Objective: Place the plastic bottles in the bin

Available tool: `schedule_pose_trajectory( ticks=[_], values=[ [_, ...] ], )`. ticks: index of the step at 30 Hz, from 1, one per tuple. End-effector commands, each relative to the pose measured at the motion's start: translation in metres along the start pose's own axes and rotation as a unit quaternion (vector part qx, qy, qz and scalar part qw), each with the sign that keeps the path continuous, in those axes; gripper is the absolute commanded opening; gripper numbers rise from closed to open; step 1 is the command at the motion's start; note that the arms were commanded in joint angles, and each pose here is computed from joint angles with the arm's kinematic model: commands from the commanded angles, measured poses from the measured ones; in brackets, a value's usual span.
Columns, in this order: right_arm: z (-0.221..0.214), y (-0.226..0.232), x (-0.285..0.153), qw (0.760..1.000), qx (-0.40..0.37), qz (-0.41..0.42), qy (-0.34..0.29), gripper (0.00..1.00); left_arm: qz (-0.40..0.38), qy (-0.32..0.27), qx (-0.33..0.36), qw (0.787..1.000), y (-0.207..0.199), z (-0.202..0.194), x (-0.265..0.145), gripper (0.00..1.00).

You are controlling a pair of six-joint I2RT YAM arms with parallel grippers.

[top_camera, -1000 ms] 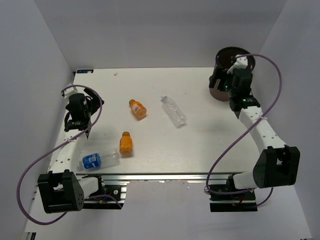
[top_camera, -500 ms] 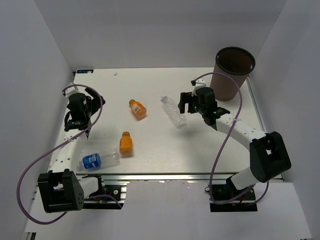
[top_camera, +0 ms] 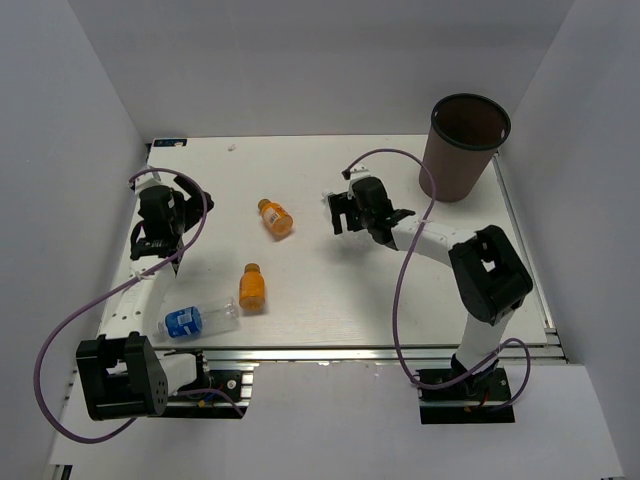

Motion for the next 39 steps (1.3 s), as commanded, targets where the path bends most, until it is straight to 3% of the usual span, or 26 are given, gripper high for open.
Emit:
schedule_pose_trajectory(
  ticks=[1, 7, 14, 17, 20, 22, 25, 29, 35, 39],
  values=[
    [0.02, -0.001, 0.01, 0.999, 0.007, -0.029, -0.02, 0.89, -0.01, -0.008, -0.004, 1.0, -0.005, 0.006, -0.003, 0.98],
    [0.001, -0.006, 0.027, 0.998, 0.014, -0.052, 0.012, 0.89, -0.017, -0.008, -0.007, 1.0, -0.007, 0.006, -0.003, 0.98],
    [-0.002, -0.006, 0.039, 0.998, 0.016, -0.059, 0.021, 0.79, -0.016, -0.01, -0.008, 1.0, -0.007, 0.006, -0.003, 0.98],
    [-0.001, -0.008, 0.038, 0.997, 0.023, -0.07, 0.021, 0.71, -0.015, -0.007, -0.008, 1.0, -0.007, 0.005, -0.003, 0.98],
    [0.006, -0.007, 0.031, 0.997, 0.028, -0.067, 0.01, 0.49, -0.018, -0.006, -0.009, 1.0, -0.007, 0.005, -0.003, 0.98],
    [0.014, -0.007, 0.023, 0.998, 0.025, -0.065, 0.001, 0.44, -0.02, -0.007, -0.008, 1.0, -0.008, 0.005, -0.003, 0.98],
    [0.051, -0.007, 0.001, 0.997, 0.008, -0.059, -0.044, 0.44, -0.016, -0.009, -0.008, 1.0, -0.007, 0.007, -0.003, 0.98],
    [0.131, -0.008, -0.047, 0.988, -0.007, -0.023, -0.15, 0.43, -0.015, -0.016, -0.011, 1.0, -0.006, 0.008, -0.006, 0.98],
    [0.226, -0.044, -0.111, 0.953, -0.004, -0.025, -0.301, 0.36, -0.017, -0.023, -0.007, 1.0, -0.008, 0.012, -0.01, 0.98],
    [0.267, -0.097, -0.141, 0.924, 0.02, -0.089, -0.372, 0.35, -0.012, -0.025, -0.007, 1.0, -0.006, 0.013, -0.01, 0.98]
  ],
)
Point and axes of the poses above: each gripper's point midway between its finger pads, its own x axis out along the fingers, its own y axis along the line the jaws close on, z = x × y, the point moved 3 cm from there along -x, back along the fingers
